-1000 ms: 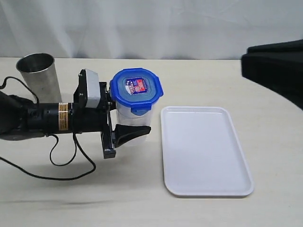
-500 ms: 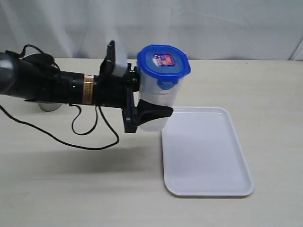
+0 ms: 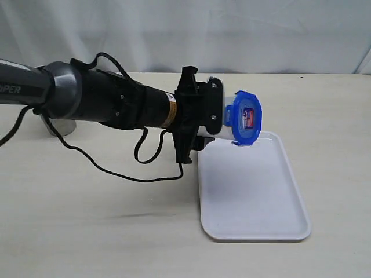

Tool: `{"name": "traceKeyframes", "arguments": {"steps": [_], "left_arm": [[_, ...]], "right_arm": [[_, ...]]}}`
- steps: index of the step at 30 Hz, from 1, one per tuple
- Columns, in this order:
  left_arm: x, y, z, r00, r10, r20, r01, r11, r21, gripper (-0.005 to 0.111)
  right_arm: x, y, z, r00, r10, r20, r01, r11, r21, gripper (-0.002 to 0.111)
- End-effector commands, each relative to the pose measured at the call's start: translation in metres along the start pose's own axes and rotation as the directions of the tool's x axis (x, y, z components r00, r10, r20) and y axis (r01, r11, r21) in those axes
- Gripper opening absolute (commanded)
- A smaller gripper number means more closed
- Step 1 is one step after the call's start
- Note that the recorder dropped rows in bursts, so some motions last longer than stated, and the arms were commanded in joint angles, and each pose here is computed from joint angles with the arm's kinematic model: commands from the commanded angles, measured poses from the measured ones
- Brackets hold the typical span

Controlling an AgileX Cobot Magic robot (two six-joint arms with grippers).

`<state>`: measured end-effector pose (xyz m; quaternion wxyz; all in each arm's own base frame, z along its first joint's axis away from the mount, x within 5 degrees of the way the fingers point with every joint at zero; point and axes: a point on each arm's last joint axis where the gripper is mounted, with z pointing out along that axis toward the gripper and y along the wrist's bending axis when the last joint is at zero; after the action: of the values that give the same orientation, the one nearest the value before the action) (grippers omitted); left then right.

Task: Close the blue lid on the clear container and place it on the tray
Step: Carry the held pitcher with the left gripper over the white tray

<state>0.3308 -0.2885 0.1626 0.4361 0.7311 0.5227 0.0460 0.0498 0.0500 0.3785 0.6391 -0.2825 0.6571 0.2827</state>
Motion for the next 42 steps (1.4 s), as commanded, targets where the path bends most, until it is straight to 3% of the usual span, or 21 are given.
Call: {"name": "traceKeyframes", "arguments": {"steps": [1,4,10,12,16,20,37,39,42], "left_arm": [[-0.013,0.004,-0.003,0.936,0.303,-0.182,-0.314,0.949,-0.034,0.0],[-0.019,0.002,-0.004,0.852,0.446,-0.274,-0.468,0.884,-0.015,0.0],[-0.036,0.002,-0.009,0.694,0.584,-0.422,-0.651,0.759,-0.019,0.0],[-0.041,0.001,-0.011,0.67,0.577,-0.467,-0.662,0.749,-0.023,0.0],[-0.052,-0.004,-0.015,0.561,0.635,-0.531,-0.74,0.673,0.023,0.0],[-0.061,-0.008,-0.016,0.518,0.673,-0.527,-0.775,0.63,0.043,0.0],[-0.072,-0.018,-0.01,0.559,0.725,-0.402,-0.785,0.619,0.023,0.0],[-0.075,-0.022,-0.008,0.623,0.699,-0.351,-0.746,0.666,0.005,0.0],[-0.08,-0.028,-0.006,0.755,0.603,-0.259,-0.631,0.775,-0.035,0.0]], "right_arm": [[0.001,0.0,0.0,1.0,0.008,0.004,-0.008,1.0,-0.003,0.005],[0.001,0.0,0.0,1.0,0.01,-0.002,-0.01,1.0,-0.001,0.005],[0.002,0.0,0.0,1.0,0.007,-0.006,-0.007,1.0,0.002,0.005],[0.002,0.0,0.0,1.0,0.007,-0.008,-0.007,1.0,0.003,0.005],[0.002,0.0,0.0,1.0,0.007,-0.008,-0.007,1.0,0.003,0.005],[0.002,0.0,0.0,1.0,0.007,-0.008,-0.007,1.0,0.003,0.005],[0.004,-0.001,0.0,1.0,0.0,-0.031,0.0,1.0,0.013,0.005],[0.004,-0.001,0.0,1.0,0.0,-0.031,0.0,1.0,0.013,0.005],[0.004,-0.001,0.0,1.0,0.0,-0.031,0.0,1.0,0.013,0.005]]}}
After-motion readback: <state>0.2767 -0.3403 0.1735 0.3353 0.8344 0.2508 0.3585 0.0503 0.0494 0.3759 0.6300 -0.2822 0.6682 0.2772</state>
